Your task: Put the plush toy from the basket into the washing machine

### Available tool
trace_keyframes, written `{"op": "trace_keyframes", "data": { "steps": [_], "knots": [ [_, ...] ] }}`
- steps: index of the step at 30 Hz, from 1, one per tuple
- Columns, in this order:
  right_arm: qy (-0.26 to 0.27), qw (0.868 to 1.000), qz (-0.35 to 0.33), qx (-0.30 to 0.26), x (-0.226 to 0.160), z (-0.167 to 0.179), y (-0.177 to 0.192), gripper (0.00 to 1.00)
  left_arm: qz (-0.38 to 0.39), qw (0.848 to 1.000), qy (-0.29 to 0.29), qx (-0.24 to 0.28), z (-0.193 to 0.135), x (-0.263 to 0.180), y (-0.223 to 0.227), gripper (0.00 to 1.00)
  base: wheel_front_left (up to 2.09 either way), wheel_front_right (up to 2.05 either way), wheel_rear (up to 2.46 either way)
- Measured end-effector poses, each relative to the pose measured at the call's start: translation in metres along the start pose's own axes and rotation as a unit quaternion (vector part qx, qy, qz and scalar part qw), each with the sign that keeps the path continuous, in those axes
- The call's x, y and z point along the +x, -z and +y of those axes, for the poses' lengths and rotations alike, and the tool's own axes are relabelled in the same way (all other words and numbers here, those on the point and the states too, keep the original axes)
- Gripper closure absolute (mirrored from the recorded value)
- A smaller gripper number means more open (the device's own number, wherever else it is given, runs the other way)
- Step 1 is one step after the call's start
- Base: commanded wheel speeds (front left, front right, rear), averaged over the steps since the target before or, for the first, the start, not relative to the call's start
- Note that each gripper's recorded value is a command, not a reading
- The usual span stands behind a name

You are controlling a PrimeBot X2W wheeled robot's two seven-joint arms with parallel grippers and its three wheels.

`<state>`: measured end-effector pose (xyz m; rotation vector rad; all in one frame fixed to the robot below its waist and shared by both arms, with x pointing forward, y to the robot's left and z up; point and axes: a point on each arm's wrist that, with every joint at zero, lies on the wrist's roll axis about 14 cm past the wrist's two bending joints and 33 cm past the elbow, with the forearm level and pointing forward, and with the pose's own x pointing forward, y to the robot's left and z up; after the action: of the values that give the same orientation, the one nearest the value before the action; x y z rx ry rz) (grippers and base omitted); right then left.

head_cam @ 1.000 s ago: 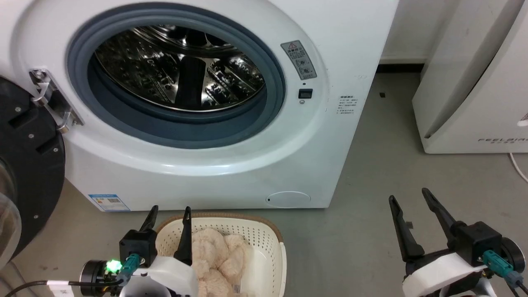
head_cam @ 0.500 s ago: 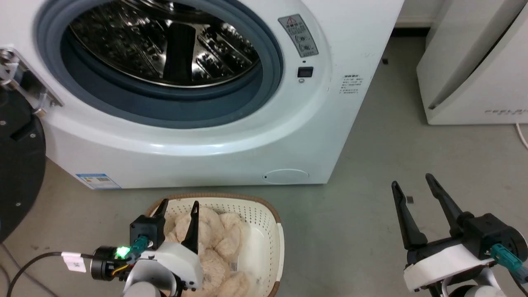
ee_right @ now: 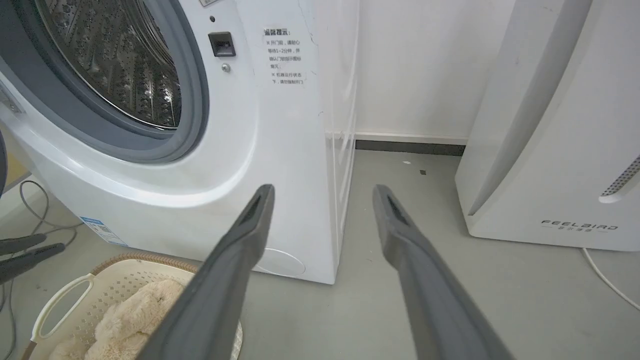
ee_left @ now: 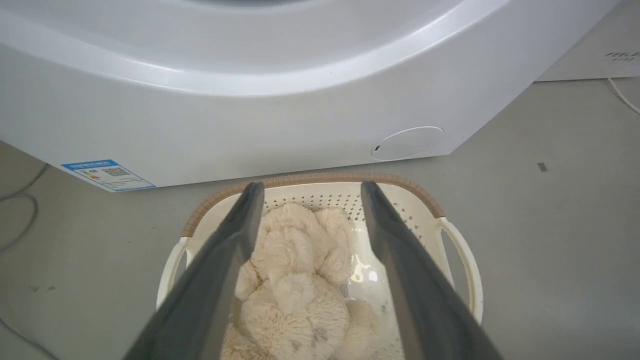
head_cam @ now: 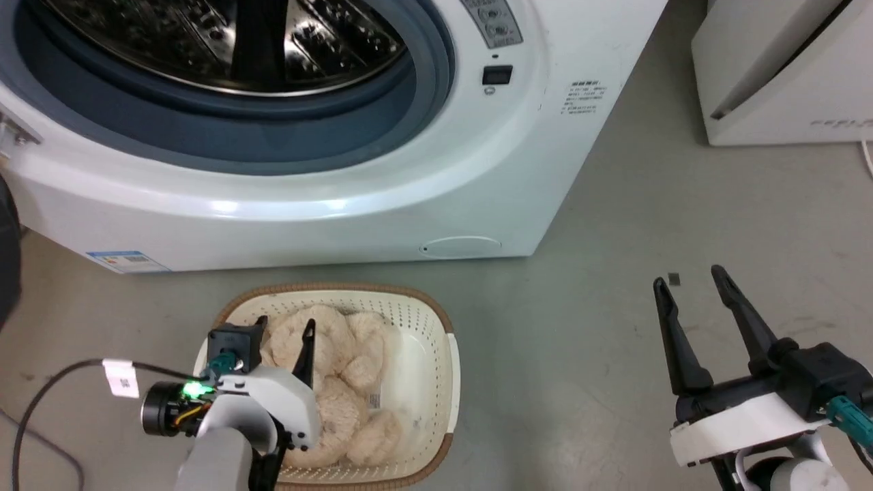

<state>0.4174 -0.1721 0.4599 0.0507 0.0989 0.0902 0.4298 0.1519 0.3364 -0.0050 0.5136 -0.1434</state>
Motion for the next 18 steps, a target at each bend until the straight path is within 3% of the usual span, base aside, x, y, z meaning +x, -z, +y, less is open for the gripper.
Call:
{"op": "trace_keyframes", "data": {
  "steps": [18],
  "knots": [
    [0.007, 1.0, 0.022, 0.01, 0.021, -0.007, 0.031, 0.0, 0.122, 0.992, 0.015, 0.002, 0.005, 0.045, 0.066, 0.0, 0.0, 0.0, 0.0]
  ]
}}
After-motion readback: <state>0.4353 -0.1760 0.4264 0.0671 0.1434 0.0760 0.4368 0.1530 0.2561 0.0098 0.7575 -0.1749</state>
